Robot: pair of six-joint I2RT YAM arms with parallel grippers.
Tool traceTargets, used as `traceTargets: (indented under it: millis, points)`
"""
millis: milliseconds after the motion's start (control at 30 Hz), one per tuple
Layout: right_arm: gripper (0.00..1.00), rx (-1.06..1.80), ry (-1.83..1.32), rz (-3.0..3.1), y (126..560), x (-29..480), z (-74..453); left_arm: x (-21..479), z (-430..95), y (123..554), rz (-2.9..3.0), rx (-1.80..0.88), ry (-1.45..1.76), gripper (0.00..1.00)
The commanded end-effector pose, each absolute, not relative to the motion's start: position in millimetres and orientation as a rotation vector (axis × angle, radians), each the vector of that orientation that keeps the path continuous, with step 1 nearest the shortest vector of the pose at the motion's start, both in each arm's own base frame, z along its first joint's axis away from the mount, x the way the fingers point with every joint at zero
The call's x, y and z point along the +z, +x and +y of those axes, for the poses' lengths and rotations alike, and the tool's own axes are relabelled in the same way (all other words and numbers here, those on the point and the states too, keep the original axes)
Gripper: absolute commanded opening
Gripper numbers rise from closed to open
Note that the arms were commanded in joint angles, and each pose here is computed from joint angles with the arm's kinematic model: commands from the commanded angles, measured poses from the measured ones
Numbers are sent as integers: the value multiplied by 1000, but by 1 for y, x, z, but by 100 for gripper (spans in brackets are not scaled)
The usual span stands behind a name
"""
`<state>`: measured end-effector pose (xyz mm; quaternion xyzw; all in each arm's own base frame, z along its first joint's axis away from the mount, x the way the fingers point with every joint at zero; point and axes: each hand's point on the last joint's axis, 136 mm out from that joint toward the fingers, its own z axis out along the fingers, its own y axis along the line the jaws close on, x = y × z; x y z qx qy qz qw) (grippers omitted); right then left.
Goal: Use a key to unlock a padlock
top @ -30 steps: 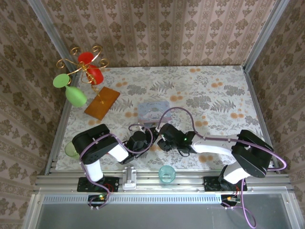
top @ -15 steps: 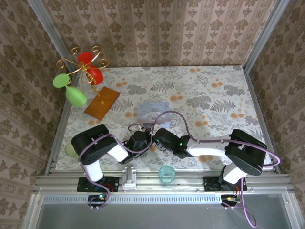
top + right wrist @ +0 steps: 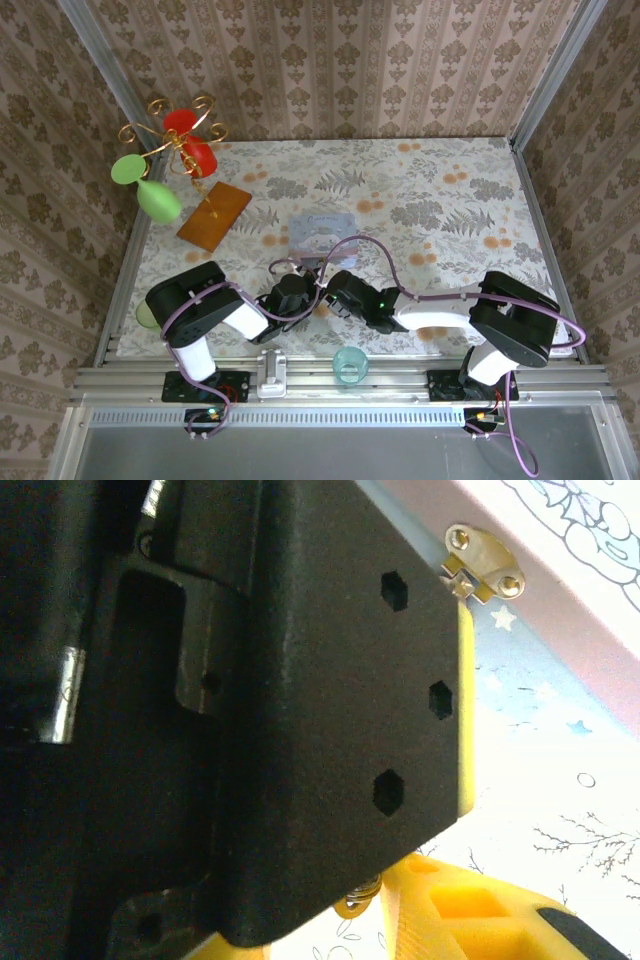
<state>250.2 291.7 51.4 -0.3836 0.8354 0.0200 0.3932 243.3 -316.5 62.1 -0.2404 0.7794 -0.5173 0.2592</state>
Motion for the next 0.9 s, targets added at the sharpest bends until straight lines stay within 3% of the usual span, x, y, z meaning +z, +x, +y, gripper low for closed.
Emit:
traceTargets:
  millis: [0, 100, 233, 400, 867]
  points:
    - [33, -61, -978, 2088, 259, 50, 291, 102, -333, 243, 1992, -1567, -604, 0]
    - [20, -87, -933, 2081, 265, 53, 290, 101, -333, 243, 1994, -1566, -607, 0]
    - [20, -71, -903, 2069, 269, 61, 294, 99, -331, 242, 1994, -1568, -618, 0]
    - [10, 89, -847, 2141, 266, 53, 291, 98, -331, 242, 1994, -1574, -625, 0]
    - [11, 788, -442, 2291, 260, 48, 262, 96, -329, 241, 1996, -1574, -627, 0]
